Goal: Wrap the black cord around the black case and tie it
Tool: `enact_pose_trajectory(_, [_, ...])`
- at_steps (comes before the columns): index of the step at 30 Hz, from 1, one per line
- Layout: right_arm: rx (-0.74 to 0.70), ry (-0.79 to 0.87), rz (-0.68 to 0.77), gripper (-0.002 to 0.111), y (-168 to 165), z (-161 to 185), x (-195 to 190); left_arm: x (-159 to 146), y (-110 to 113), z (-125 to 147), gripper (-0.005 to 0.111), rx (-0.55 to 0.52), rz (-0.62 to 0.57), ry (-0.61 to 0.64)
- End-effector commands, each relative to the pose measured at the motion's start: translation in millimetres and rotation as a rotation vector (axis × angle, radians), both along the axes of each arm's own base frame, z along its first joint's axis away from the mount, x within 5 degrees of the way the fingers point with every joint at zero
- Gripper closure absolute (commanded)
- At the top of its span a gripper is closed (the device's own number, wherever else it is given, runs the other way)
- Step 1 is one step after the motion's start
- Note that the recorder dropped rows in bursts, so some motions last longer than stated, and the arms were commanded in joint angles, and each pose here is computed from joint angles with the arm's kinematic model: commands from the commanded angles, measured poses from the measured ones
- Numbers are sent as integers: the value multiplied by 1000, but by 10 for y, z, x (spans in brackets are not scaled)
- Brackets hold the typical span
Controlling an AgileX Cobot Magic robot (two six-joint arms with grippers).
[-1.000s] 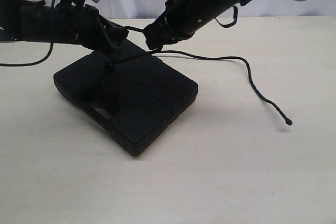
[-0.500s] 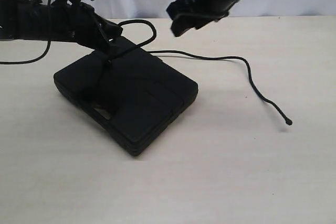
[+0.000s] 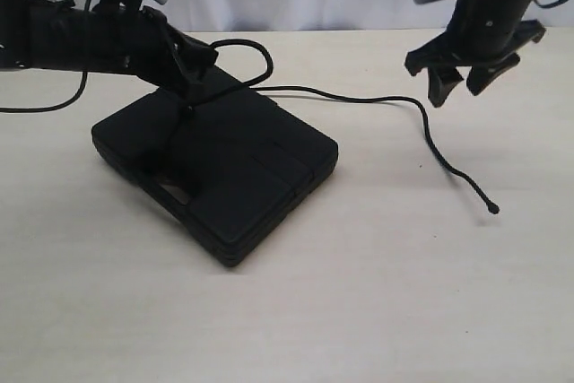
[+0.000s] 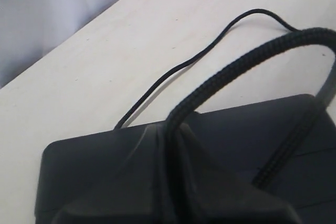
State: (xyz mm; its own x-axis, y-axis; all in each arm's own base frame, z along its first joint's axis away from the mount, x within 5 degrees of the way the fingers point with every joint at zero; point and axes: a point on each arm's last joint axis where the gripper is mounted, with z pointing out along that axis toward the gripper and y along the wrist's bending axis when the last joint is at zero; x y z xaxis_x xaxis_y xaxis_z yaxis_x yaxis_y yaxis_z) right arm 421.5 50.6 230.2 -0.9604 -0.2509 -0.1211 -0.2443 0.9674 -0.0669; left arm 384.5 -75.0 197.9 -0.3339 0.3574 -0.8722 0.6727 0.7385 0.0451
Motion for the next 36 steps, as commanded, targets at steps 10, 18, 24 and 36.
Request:
enact_pose_trajectory(10, [-51,-140,-4,60,-27,-857,443,-60,-66,1,107,33,-141,-29])
enact_pose_trajectory(18, [-34,-102,-32,60,-89,-1152,478,-75,-73,-6,107,46,-166,-29])
enact_pose_trajectory(24, [21,-71,-70,86,-52,-1179,454,-75,-74,-6,107,45,-167,-29])
enact_pose_trajectory(36, [383,-105,-225,104,31,-622,412,-97,-71,-33,107,94,-207,-30])
